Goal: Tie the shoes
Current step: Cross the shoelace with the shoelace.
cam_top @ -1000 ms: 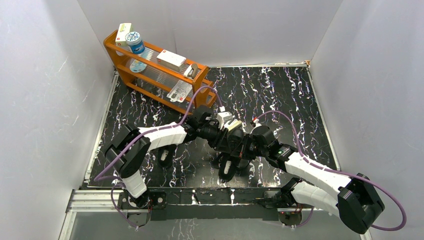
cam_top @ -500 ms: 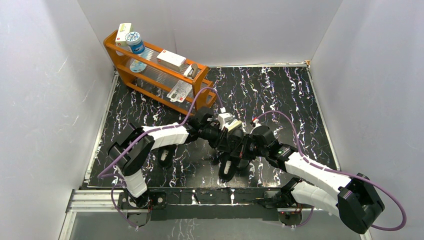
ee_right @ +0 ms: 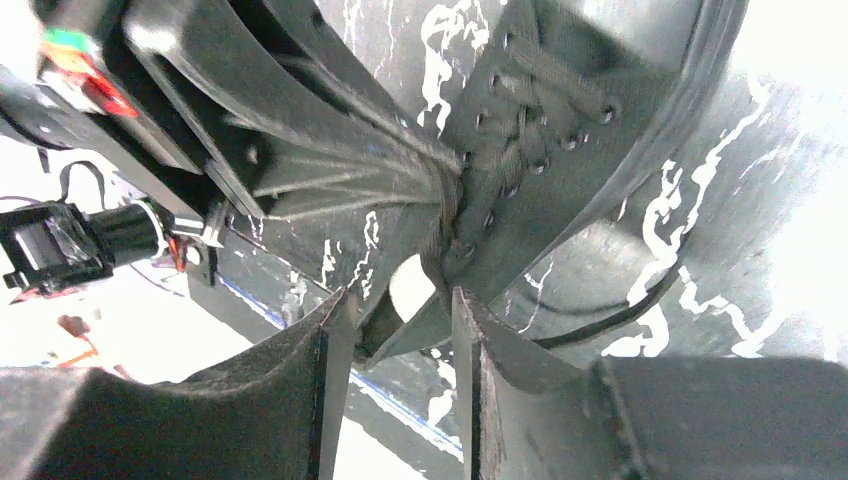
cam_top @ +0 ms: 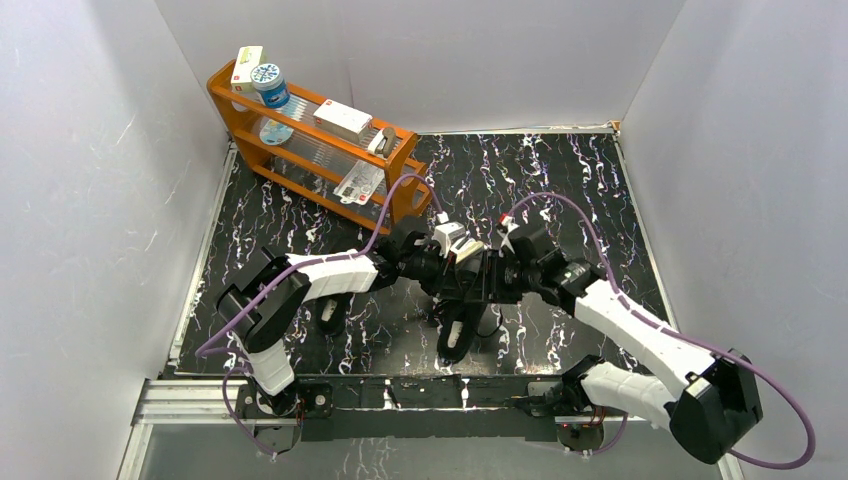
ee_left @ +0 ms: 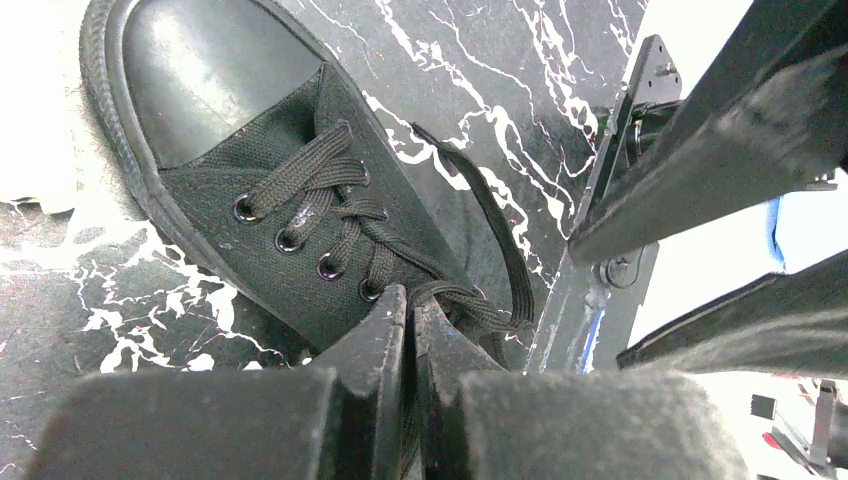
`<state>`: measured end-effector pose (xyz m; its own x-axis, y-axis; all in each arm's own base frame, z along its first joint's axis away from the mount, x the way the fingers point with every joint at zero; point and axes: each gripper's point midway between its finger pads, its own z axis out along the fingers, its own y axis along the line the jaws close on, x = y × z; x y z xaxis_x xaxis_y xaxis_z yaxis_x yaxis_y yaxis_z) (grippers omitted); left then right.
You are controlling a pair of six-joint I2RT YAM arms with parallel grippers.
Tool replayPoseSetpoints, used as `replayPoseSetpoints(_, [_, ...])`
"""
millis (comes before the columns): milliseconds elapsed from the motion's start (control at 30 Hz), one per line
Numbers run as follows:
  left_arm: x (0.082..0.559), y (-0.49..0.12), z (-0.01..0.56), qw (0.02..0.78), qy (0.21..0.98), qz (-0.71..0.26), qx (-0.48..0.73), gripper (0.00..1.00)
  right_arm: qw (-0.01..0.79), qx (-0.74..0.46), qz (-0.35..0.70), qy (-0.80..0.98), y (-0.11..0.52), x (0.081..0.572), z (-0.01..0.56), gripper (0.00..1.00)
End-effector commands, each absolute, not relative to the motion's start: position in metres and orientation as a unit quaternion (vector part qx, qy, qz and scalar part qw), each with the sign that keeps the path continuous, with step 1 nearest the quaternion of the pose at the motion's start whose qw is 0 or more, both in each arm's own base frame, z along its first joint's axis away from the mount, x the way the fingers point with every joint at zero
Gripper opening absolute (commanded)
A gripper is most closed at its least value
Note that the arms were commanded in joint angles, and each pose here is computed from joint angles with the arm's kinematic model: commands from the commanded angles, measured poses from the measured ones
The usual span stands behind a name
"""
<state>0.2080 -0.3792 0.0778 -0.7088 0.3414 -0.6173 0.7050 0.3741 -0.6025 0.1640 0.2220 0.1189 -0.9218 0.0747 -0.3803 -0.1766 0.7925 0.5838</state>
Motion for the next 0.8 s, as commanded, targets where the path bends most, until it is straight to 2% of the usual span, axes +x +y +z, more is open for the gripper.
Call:
replayPoseSetpoints(0, [0.215,-0.384,0.105,0.238,0.788,-0.469,0.320,0.00,0.172,-0.132,0.313,0.925,0.213,0.168,0.129,0.47])
replayPoseSetpoints(267, [0.214,-0.383,0.109,0.240,0.788,-0.469,0.319,0.00,0.156,-0.161,0.382,0.896,0.227,0.211,0.129,0.41])
replayPoseSetpoints(400, [0.212,-0.381,0.110,0.240,0.788,-0.471,0.315,0.00,0.121,-0.161,0.429,0.881,0.239,0.208,0.121,0.37])
replayPoseSetpoints(600, [0.209,-0.382,0.113,0.238,0.783,-0.481,0.317,0.00,0.118,-0.152,0.469,0.862,0.249,0.207,0.123,0.38])
replayPoseSetpoints(767, [0.207,-0.382,0.113,0.236,0.781,-0.484,0.316,0.00,0.103,-0.145,0.466,0.867,0.248,0.204,0.111,0.29])
